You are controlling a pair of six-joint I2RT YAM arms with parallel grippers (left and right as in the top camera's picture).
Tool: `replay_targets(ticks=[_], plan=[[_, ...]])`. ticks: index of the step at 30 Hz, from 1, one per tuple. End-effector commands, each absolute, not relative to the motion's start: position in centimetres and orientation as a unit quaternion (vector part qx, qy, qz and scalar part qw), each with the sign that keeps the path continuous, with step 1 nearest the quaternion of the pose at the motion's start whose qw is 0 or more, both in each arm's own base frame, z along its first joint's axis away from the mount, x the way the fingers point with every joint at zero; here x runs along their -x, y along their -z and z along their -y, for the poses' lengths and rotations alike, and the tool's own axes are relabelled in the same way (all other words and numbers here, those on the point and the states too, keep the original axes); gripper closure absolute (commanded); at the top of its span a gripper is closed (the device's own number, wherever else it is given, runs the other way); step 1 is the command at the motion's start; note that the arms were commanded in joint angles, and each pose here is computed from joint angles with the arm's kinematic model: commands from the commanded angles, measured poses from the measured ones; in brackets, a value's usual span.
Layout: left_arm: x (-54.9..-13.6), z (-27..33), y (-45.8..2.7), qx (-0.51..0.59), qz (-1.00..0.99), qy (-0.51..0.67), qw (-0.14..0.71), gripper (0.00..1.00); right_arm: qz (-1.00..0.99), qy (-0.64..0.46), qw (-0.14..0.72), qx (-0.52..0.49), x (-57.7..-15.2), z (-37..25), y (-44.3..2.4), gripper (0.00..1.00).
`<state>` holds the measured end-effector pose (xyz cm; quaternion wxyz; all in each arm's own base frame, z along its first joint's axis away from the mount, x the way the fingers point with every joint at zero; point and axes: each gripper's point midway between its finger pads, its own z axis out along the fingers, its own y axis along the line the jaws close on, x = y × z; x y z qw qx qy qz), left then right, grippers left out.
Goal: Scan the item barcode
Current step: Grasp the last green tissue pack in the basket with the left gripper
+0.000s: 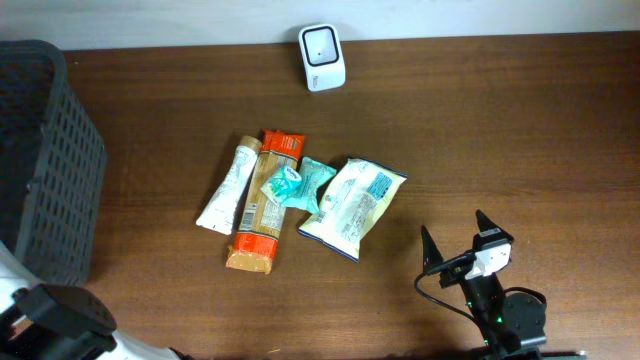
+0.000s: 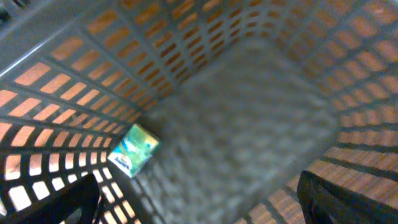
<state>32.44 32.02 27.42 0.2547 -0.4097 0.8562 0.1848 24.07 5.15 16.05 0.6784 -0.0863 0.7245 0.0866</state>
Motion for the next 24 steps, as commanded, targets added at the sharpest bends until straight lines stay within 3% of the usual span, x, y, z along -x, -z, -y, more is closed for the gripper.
replay_targets(ticks=[1, 9, 16, 24], plan=[[-31.0, -33.9, -23.3, 0.399, -0.868, -0.196, 0.221, 0.01, -0.727, -0.083, 0.677, 0.081, -24.1, -4.9, -15.8, 0.01], [-28.6, -35.8, -14.2, 0.297, -0.915, -0.223, 0.16, 0.01, -0.727, -0.083, 0.677, 0.081, -24.1, -4.9, -15.8, 0.01], [-26.5, -38.0, -12.3, 0.314, -0.904, -0.243, 0.158, 0.0, -0.727, -0.083, 0.677, 0.081, -24.1, -4.9, -15.8, 0.01], [-25.6, -38.6, -8.6, 0.275, -0.927, -0.229, 0.109, 0.09, -0.727, -0.083, 0.677, 0.081, -24.1, -4.9, -15.8, 0.01]])
